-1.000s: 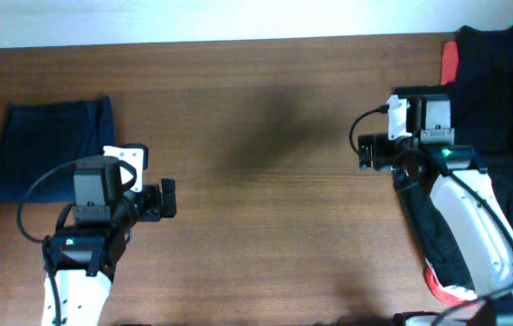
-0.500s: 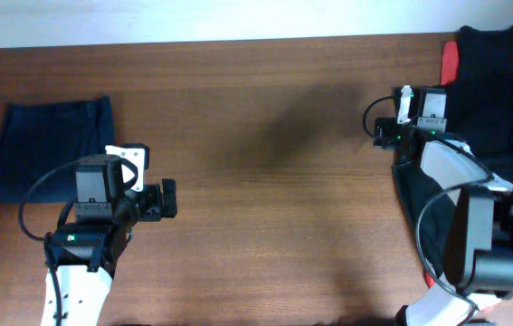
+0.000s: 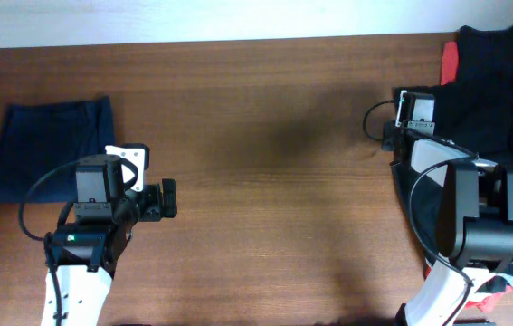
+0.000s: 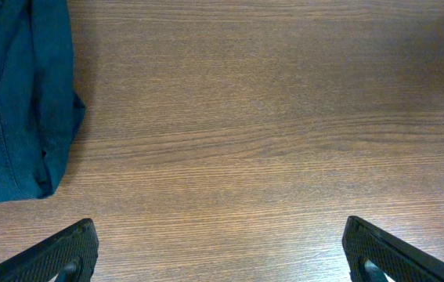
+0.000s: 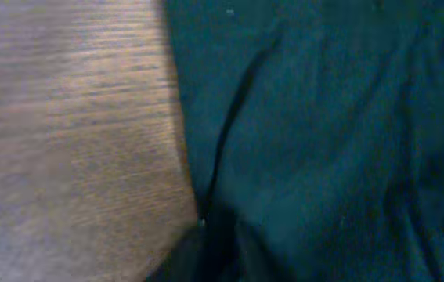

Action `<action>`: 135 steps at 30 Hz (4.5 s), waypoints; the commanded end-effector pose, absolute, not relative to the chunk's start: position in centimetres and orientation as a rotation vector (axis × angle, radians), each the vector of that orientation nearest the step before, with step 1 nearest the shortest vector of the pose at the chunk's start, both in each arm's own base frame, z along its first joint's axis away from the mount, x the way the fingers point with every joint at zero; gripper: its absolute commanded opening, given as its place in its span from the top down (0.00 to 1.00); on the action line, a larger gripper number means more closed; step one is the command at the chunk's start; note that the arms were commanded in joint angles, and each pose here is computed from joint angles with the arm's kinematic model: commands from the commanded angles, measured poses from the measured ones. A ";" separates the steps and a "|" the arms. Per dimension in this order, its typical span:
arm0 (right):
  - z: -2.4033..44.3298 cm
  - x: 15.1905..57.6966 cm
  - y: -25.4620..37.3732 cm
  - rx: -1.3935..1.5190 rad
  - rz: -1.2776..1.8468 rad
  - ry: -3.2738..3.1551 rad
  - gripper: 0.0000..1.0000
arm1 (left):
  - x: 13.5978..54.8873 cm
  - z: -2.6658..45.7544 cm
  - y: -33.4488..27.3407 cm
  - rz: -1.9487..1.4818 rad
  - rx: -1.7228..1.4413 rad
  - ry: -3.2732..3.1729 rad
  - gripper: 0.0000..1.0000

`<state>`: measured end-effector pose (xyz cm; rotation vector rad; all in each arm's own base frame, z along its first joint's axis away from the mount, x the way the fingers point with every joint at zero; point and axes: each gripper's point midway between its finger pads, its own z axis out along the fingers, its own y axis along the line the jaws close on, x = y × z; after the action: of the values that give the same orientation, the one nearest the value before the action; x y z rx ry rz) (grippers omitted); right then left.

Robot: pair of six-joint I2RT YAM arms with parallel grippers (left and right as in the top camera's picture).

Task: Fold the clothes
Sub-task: 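Reach the right gripper to the black shorts on the right pile and grasp, then drag the black shorts leftward onto the table center with the right gripper, then grasp the shorts' left edge with the left gripper and pull left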

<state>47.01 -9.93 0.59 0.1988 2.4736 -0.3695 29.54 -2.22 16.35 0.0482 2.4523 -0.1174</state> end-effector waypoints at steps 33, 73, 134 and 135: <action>26.1 50.4 20.5 -0.321 0.267 2.033 0.01 | 30.4 17.6 -2.2 -0.116 0.065 2.404 0.01; 13.5 30.6 -9.3 0.701 -0.130 3.066 0.01 | 28.8 5.7 -33.5 -1.191 0.356 2.534 0.08; 9.8 30.7 -2.1 0.366 0.431 3.123 0.91 | 32.6 13.5 -0.7 -0.485 -0.477 2.794 0.01; 8.9 30.5 -1.3 0.346 0.479 3.122 0.91 | 32.5 13.3 -1.8 -0.491 -0.434 2.811 0.01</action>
<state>31.23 -3.67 10.27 0.4039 3.1180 0.3315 32.71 1.52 13.18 -0.5635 2.7832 -0.4047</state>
